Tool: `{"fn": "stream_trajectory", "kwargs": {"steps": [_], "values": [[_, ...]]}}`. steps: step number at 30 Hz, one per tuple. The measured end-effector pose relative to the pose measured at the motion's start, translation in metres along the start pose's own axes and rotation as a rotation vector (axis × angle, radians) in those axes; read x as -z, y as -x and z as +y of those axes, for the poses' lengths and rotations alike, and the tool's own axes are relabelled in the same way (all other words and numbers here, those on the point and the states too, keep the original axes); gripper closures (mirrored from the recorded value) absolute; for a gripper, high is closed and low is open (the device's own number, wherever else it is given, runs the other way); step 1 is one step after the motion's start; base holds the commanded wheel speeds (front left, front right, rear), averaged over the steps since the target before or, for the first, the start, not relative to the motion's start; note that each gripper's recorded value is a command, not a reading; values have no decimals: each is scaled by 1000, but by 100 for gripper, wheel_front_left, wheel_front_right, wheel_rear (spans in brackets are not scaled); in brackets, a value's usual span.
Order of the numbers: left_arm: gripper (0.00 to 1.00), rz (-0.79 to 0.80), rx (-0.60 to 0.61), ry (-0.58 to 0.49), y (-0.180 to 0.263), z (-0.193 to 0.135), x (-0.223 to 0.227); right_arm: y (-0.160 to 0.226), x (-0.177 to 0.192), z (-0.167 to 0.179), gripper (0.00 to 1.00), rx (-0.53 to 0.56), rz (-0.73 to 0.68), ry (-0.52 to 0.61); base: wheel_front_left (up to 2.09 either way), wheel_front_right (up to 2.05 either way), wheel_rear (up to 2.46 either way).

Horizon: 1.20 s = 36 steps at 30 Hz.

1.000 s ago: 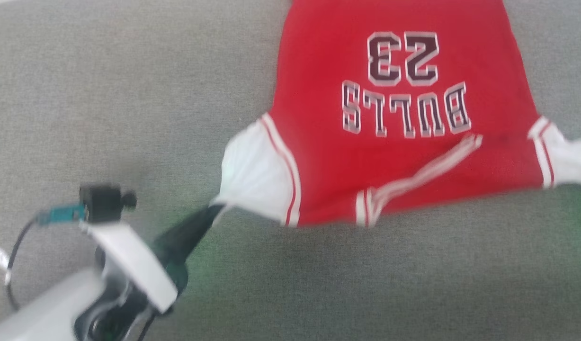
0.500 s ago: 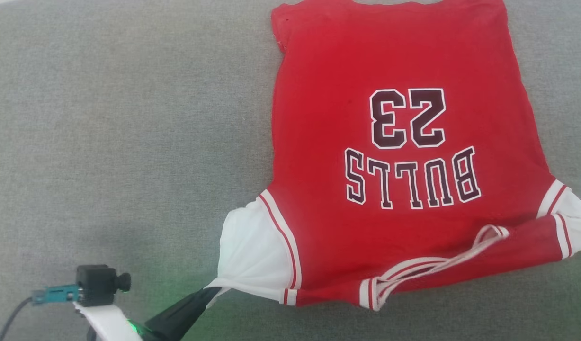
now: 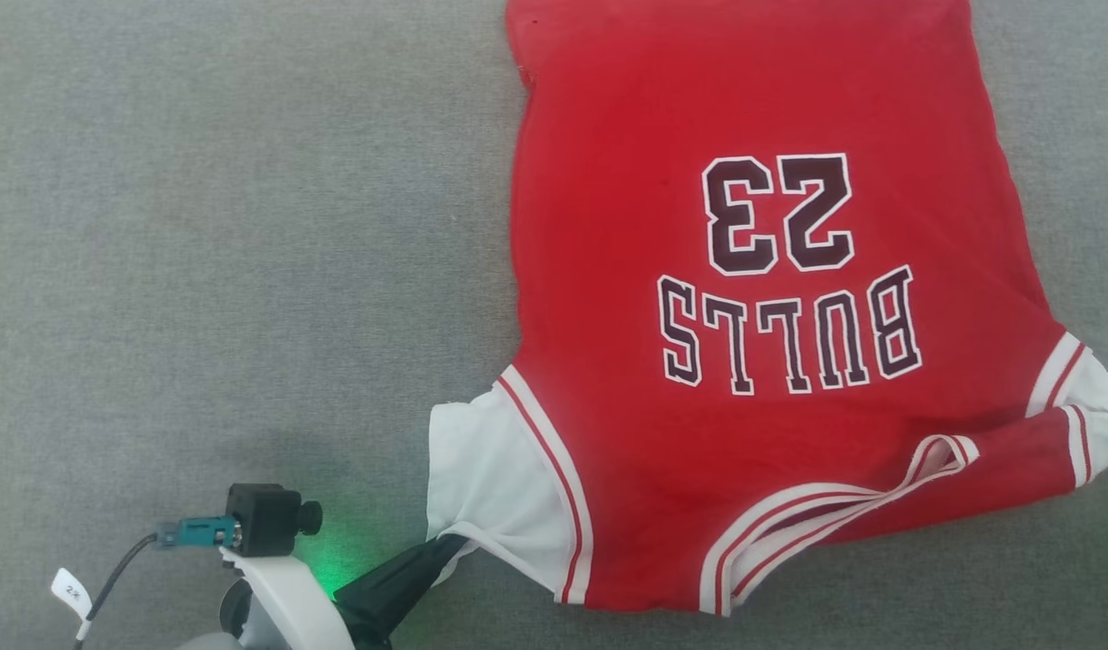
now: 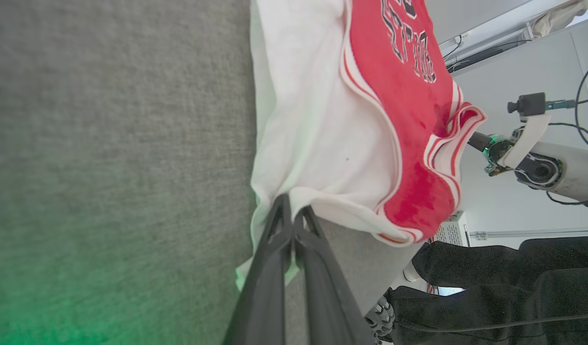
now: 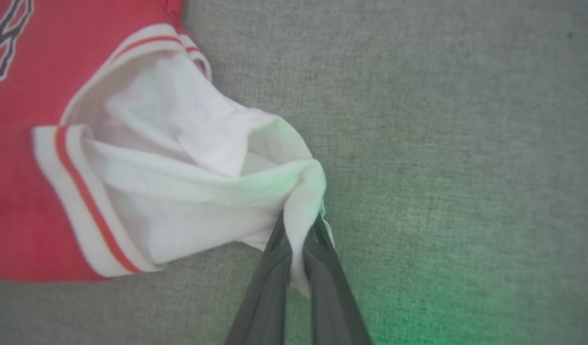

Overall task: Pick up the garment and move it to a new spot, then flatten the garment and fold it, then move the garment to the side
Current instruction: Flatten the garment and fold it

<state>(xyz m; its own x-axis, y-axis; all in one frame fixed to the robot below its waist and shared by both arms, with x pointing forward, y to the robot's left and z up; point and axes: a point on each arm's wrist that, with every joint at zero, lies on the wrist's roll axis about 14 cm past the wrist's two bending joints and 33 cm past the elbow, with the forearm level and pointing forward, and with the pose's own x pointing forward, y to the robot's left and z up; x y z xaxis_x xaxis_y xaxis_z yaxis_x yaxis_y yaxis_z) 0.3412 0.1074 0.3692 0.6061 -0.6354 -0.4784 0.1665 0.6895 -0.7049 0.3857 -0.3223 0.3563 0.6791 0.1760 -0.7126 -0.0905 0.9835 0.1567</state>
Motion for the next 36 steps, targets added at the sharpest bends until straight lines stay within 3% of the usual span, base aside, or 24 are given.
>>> {"fn": "stream_trajectory", "kwargs": {"steps": [1,3,9,13,21,23,29,36], "values": [[100,5,1,-3,-1,0,1,0,-1,0,80,-3,-2,16,0,0,0],[100,8,5,-6,-3,0,2,2,-2,2,0,-13,-6,42,0,0,0],[100,-7,29,-25,-4,-8,-1,20,-38,5,0,-40,-87,80,0,0,0],[100,-22,46,-41,-2,-14,0,39,-103,-10,0,-12,-200,108,0,0,0],[100,-21,95,-69,-17,-29,-2,-2,-213,15,0,-61,-313,203,0,0,0],[100,-25,99,-69,-19,-30,-3,-13,-221,19,0,-66,-300,216,0,0,0],[100,-28,99,-67,-33,-27,-5,-98,-242,49,0,-74,-144,270,0,0,0],[100,-38,73,-51,-39,-15,-7,-180,-221,59,0,-14,145,258,0,0,0]]}}
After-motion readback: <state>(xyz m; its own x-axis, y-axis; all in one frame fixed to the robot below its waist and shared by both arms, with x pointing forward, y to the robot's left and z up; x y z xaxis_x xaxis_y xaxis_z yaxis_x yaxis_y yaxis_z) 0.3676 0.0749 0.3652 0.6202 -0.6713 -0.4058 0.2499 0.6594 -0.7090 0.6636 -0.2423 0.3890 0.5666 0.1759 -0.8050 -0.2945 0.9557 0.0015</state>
